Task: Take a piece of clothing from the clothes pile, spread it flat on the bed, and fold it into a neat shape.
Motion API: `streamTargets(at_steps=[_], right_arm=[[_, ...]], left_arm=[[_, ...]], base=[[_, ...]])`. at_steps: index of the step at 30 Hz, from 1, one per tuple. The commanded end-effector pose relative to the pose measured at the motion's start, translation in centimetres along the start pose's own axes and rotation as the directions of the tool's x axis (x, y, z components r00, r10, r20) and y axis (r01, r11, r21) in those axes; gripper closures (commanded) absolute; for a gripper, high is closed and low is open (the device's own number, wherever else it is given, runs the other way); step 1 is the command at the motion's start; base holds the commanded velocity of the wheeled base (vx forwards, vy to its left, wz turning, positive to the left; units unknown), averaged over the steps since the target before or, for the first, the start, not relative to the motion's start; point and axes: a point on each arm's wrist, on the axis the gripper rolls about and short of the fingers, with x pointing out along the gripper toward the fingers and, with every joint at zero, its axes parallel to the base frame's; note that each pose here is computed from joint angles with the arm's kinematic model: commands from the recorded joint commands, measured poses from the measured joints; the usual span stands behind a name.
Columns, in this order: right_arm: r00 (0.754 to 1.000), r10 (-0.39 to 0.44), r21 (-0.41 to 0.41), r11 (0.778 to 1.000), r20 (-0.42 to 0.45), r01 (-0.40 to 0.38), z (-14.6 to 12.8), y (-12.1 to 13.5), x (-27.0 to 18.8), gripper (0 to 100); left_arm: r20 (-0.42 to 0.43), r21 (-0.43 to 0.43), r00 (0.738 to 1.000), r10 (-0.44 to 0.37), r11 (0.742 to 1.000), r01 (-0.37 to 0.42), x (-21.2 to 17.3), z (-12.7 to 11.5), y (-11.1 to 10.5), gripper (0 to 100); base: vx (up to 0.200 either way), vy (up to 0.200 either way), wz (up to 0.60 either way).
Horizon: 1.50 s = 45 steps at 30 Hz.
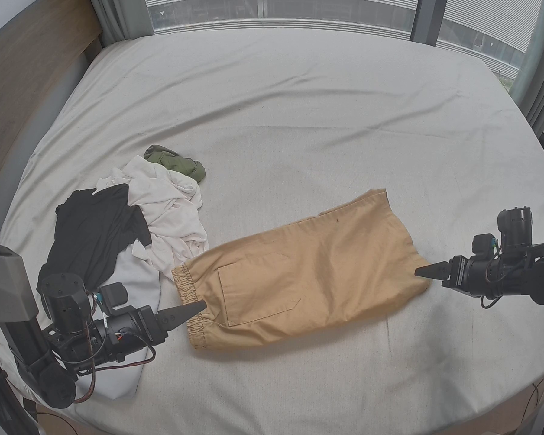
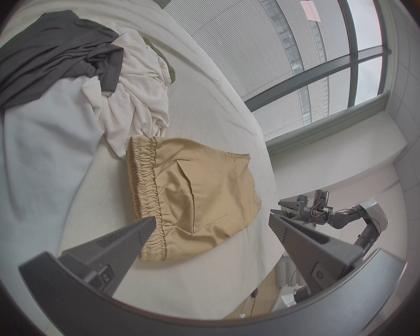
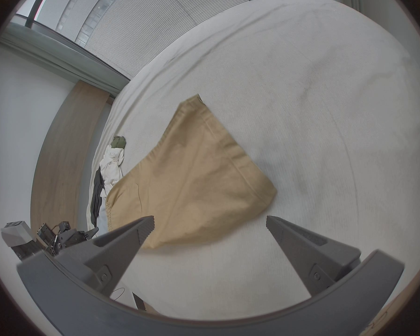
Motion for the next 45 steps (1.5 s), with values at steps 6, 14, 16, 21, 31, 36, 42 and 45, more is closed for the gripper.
streamTargets(at_steps=[6, 14, 16, 21, 31, 36, 42, 45], right_arm=[[0.997, -0.027, 0.034, 0.999, -0.071, 0.029, -1.1, -1.2, 1.8, 0], [0.996, -0.03, 0.048, 0.998, -0.078, 0.034, -1.3, -2.1, 3.5, 0], [0.997, -0.033, 0.055, 0.998, -0.075, 0.037, -1.3, -2.3, 3.8, 0], [0.998, -0.027, 0.089, 0.996, -0.054, 0.032, -1.3, -3.0, 5.3, 0], [1.0, 0.021, 0.116, 0.993, 0.012, -0.022, -1.1, -3.5, 7.9, 0], [0.993, 0.097, 0.122, 0.987, 0.061, -0.104, -0.9, -2.9, 8.6, 0], [0.985, 0.141, 0.15, 0.976, 0.102, -0.155, -1.1, -2.5, 9.6, 0], [0.981, 0.16, 0.155, 0.972, 0.11, -0.176, -1.5, -2.4, 10.4, 0]], left_arm=[[0.003, 0.081, 1.0, -0.026, 0.996, 0.026, -0.7, -0.1, -1.0, 0], [0.014, 0.083, 1.0, -0.025, 0.996, 0.024, -0.9, 0.1, -1.0, 0], [0.014, 0.083, 1.0, -0.025, 0.996, 0.024, -0.9, 0.1, -1.0, 0], [0.014, 0.08, 1.0, -0.023, 0.997, 0.022, -0.9, 0.1, -1.0, 0], [0.019, 0.073, 1.0, -0.014, 0.997, 0.012, -0.8, 0.2, -0.7, 0], [0.017, 0.062, 1.0, -0.011, 0.998, 0.01, -0.9, 0.2, -0.6, 0], [0.021, 0.061, 1.0, -0.012, 0.998, 0.01, -0.9, 0.2, -0.7, 0], [0.021, 0.061, 1.0, -0.012, 0.998, 0.01, -0.9, 0.2, -0.7, 0]], base=[[0.0, 0.0, 0.0], [0.0, 0.0, 0.0], [0.0, 0.0, 0.0], [0.0, 0.0, 0.0], [0.0, 0.0, 0.0], [0.0, 0.0, 0.0], [0.0, 0.0, 0.0], [0.0, 0.0, 0.0]])
